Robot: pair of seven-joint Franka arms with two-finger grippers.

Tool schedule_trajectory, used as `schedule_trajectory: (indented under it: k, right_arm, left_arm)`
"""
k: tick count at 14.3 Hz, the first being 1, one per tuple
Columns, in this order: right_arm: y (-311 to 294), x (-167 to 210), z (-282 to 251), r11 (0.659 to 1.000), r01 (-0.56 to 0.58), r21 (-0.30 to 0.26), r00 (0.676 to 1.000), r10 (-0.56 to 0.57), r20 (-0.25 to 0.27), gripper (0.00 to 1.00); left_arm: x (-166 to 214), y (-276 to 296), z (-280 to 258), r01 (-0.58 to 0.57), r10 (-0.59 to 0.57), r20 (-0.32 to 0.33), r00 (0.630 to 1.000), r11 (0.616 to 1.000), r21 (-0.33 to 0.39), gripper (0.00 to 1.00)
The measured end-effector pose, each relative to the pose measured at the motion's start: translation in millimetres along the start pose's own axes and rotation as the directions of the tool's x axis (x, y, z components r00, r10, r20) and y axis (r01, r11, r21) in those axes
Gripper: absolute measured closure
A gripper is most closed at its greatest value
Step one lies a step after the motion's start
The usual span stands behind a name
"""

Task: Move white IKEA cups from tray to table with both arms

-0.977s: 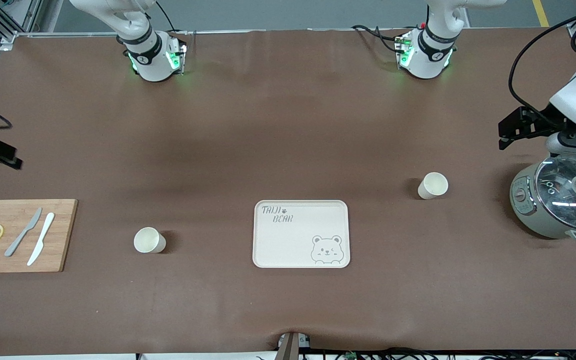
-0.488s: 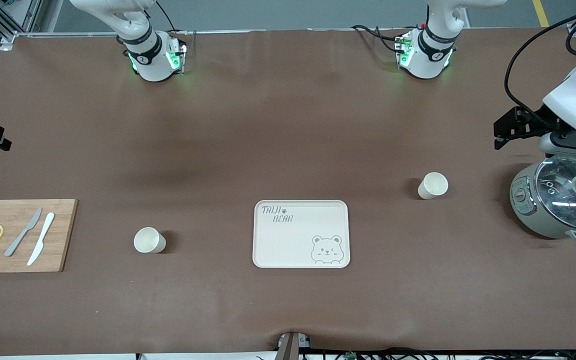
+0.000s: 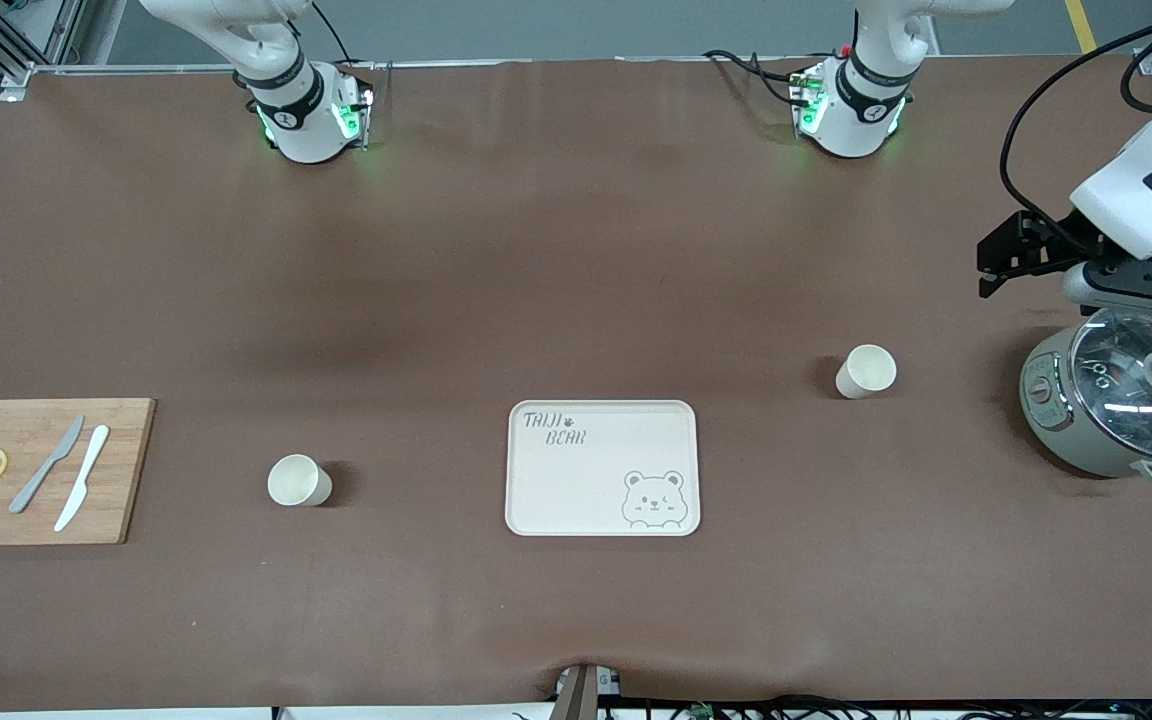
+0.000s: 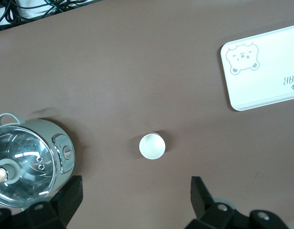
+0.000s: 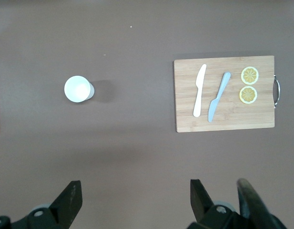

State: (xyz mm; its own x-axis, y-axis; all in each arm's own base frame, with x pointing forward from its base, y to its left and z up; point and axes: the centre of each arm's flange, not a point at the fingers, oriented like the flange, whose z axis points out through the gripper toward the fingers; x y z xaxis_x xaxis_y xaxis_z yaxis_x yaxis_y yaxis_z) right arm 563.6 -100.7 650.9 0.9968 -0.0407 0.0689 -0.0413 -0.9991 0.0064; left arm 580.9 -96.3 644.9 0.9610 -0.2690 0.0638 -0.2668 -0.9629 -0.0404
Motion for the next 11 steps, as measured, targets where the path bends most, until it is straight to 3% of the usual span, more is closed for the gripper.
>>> schedule_trajectory:
  k: [11]
  right_arm:
    - [0.1,0.0,-0.3,1.000,0.000,0.000,1.000,0.000,-0.001,0.00]
  left_arm:
    - [1.4,1.1,3.6,-0.061,0.061,0.006,0.998,0.998,-0.001,0.00]
